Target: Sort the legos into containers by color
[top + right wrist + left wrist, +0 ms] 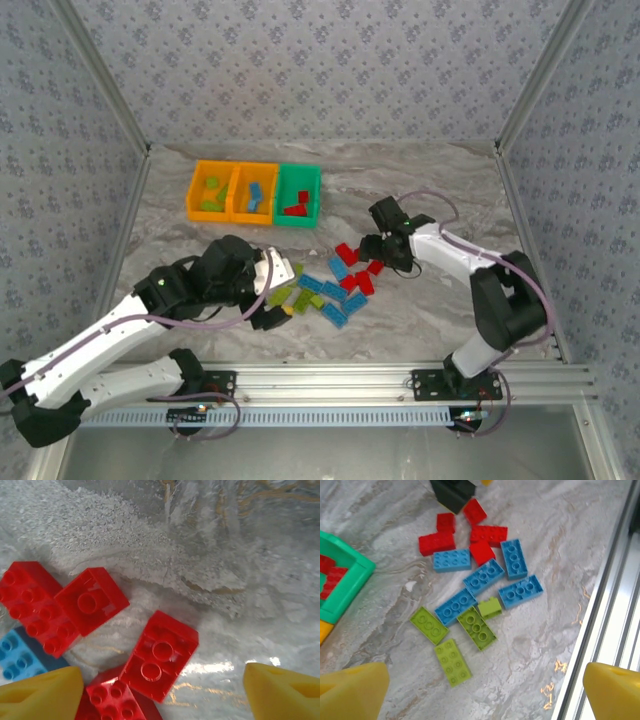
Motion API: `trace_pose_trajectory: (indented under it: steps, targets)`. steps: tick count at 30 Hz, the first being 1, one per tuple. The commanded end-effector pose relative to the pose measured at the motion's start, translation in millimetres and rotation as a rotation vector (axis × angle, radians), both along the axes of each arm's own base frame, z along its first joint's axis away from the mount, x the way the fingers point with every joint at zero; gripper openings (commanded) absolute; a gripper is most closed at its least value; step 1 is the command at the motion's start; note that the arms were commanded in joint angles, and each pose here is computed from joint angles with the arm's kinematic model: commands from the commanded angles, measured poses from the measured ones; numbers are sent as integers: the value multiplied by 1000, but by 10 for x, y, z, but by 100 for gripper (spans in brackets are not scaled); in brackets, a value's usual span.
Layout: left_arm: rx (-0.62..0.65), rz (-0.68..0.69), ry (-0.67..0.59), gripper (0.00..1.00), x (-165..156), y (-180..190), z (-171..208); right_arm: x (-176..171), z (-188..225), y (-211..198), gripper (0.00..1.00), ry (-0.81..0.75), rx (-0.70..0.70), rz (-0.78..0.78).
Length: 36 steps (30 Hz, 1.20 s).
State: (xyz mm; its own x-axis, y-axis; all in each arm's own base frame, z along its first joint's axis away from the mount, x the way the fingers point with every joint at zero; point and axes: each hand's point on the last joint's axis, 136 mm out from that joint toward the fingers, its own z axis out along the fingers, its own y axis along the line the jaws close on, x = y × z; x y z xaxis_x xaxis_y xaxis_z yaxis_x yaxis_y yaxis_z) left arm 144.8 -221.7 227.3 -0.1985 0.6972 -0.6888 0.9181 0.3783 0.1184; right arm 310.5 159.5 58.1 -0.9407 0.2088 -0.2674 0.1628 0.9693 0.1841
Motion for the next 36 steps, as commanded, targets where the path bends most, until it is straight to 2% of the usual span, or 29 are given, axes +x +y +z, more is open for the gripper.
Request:
trace_pose_trajectory:
  steps: [1,13,16,19,22,24,27,31,34,36]
  targets:
    - [-26,-75,-34,99,-58,-61,59,126,-35,39,79,4,-4,-30]
    - [4,-58,-55,99,-31,9,-107,-83,-428,-127,50,83,-53,-106]
    - [3,-52,-69,99,-16,19,-98,-81,-277,-131,36,55,-45,-108]
    - [-17,-45,-101,99,0,38,-32,-35,230,-117,26,-85,-100,-71]
    - [-46,-36,-170,99,26,96,43,43,920,193,22,-309,-68,58]
    - [-67,-34,-210,99,23,144,91,92,1334,600,22,-456,16,200]
    - [-118,68,-280,99,183,240,217,149,1788,1170,23,-602,104,383]
    - [-97,244,-329,99,480,449,244,491,1835,1612,23,-625,74,463]
    - [-43,332,-342,99,649,576,174,905,1659,1773,23,-601,6,453]
    - [-21,345,-338,99,683,591,139,1181,1483,1835,23,-571,-23,431]
